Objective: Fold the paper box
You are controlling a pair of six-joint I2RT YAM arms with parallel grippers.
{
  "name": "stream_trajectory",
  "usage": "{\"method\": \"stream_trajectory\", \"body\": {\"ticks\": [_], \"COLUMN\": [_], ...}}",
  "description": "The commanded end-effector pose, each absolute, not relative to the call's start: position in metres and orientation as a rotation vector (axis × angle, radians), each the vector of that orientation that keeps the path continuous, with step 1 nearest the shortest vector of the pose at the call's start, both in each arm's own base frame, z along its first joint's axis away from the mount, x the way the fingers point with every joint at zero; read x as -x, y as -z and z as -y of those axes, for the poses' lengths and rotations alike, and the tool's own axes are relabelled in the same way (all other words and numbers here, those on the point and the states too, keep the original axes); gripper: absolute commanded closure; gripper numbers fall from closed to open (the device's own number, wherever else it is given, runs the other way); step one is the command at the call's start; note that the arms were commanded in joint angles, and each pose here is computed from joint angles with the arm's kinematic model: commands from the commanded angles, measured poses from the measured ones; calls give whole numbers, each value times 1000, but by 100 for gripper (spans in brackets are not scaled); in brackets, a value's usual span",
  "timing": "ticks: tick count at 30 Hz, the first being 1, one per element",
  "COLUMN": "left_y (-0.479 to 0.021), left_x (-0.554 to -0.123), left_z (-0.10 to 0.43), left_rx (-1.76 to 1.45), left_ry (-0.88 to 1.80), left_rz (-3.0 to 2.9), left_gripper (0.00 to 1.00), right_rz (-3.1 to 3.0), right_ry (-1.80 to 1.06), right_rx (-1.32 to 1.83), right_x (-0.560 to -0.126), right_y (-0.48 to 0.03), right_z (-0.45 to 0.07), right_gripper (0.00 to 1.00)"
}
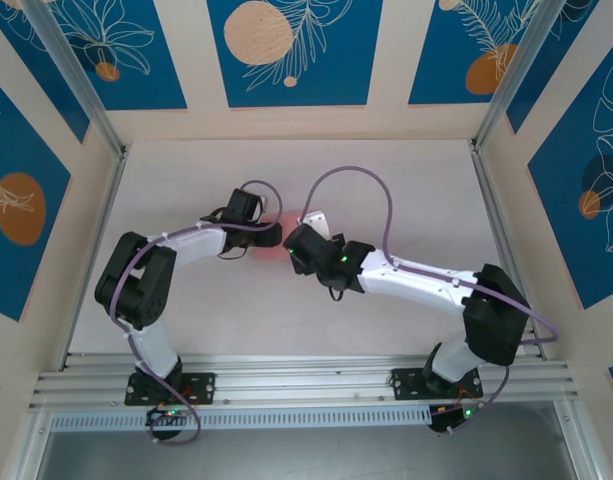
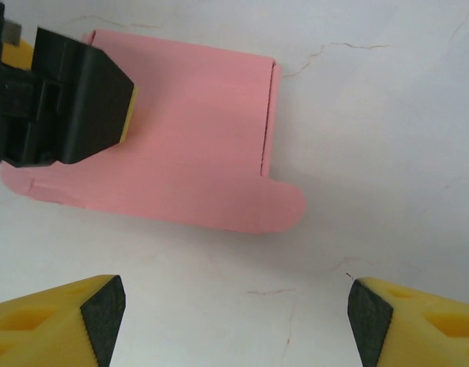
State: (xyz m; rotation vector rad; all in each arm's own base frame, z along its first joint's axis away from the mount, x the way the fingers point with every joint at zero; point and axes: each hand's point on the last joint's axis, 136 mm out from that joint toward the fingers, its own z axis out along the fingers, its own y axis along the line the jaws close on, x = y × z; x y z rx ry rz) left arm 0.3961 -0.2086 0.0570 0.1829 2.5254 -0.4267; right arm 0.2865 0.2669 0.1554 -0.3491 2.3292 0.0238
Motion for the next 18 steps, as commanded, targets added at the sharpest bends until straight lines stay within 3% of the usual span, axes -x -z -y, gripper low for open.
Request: {"method": "stream_trajectory", "body": {"ticks": [1, 4, 9, 18], "left_y": [-43, -47, -66, -94], "left_x": [-394, -394, -394, -391], "left_z": [204, 205, 204, 196], "left_rx": [-155, -143, -126, -63], "left_ry": [425, 436, 454, 518], "left_rz": [-2544, -2538, -2508, -2460], "left_gripper": [33, 32, 20, 22], "right_rz": [-2438, -2496, -2602, -2687], "right_ry": [-127, -197, -266, -528], "right_rx": [302, 285, 239, 202], "right_x": [-290, -308, -343, -384], "right_y": [-159, -152, -132, -105], "right_z": [-260, -262, -262, -268], "right_gripper": [24, 32, 33, 33]}}
